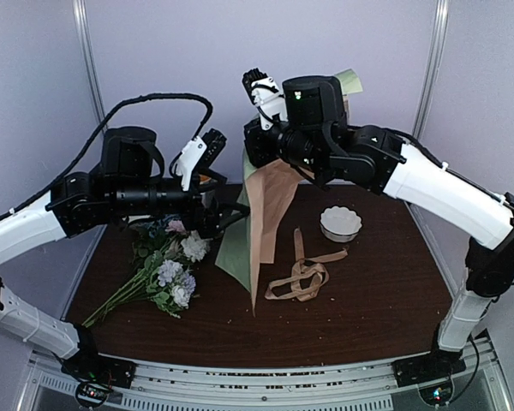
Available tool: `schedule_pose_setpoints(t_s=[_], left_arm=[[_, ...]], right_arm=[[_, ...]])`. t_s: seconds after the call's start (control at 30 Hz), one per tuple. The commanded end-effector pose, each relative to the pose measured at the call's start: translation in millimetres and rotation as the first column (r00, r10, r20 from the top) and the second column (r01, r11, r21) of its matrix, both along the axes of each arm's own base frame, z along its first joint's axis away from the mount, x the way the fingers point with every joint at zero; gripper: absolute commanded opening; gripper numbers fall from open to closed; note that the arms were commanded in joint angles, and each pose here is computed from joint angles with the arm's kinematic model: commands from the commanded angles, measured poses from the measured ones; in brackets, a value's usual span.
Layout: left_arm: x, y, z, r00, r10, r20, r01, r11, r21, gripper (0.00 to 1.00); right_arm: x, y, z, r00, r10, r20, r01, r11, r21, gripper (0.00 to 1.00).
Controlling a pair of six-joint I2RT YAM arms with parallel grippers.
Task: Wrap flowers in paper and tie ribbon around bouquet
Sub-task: Pass from the right arm to the left
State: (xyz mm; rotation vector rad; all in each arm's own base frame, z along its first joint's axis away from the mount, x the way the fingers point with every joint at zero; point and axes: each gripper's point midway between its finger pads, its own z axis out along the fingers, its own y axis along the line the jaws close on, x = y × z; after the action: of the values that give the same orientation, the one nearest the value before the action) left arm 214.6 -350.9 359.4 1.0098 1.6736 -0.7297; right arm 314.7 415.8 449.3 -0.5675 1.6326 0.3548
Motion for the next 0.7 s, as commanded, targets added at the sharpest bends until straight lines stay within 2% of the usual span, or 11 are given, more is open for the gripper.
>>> schedule_pose_setpoints(t_s=[0.0, 0.07, 0.13, 0.23, 0.33, 0.43, 0.57, 0.63, 0.67], left_arm=[[-30, 9, 53, 0.987, -0.098, 0.127, 0.116, 0.983, -0.144, 0.98], [-30, 16, 59, 0.988, -0.074, 0.139, 0.095, 0.983, -0.154, 0.98], [-17, 20, 52, 0.993, -0.001, 0.12, 0.016, 0.993, -0.12, 0.98], [15, 27, 28, 0.982, 0.157, 0.103, -0.157, 0.988, -0.008, 0.98], [39, 31, 7, 0.957, 0.267, 0.116, -0.279, 0.955, 0.1, 0.98], [48, 25, -4, 0.952, 0.281, 0.126, -0.297, 0.944, 0.145, 0.98], [53, 19, -7, 0.95, 0.281, 0.139, -0.3, 0.943, 0.146, 0.97], [56, 21, -9, 0.943, 0.295, 0.151, -0.317, 0.936, 0.155, 0.92], [55, 20, -8, 0.945, 0.29, 0.152, -0.313, 0.937, 0.155, 0.86]], right_arm=[[8, 3, 4, 0.999, -0.042, 0.02, 0.042, 0.999, 0.004, 0.0], [8, 5, 6, 0.999, -0.041, 0.02, 0.04, 0.999, 0.007, 0.0], [8, 7, 6, 0.999, -0.034, 0.015, 0.033, 0.999, 0.013, 0.0], [7, 8, 6, 1.0, -0.028, 0.007, 0.028, 0.999, 0.021, 0.0], [6, 9, 4, 1.0, -0.017, 0.003, 0.017, 1.0, 0.017, 0.0], [5, 8, 4, 1.0, -0.014, 0.0, 0.014, 1.0, 0.013, 0.0], [4, 5, 4, 1.0, -0.014, -0.004, 0.014, 1.0, 0.009, 0.0], [2, 5, 3, 1.0, -0.002, -0.006, 0.002, 1.0, 0.008, 0.0], [0, 4, 4, 1.0, 0.003, -0.006, -0.002, 1.0, 0.01, 0.0]])
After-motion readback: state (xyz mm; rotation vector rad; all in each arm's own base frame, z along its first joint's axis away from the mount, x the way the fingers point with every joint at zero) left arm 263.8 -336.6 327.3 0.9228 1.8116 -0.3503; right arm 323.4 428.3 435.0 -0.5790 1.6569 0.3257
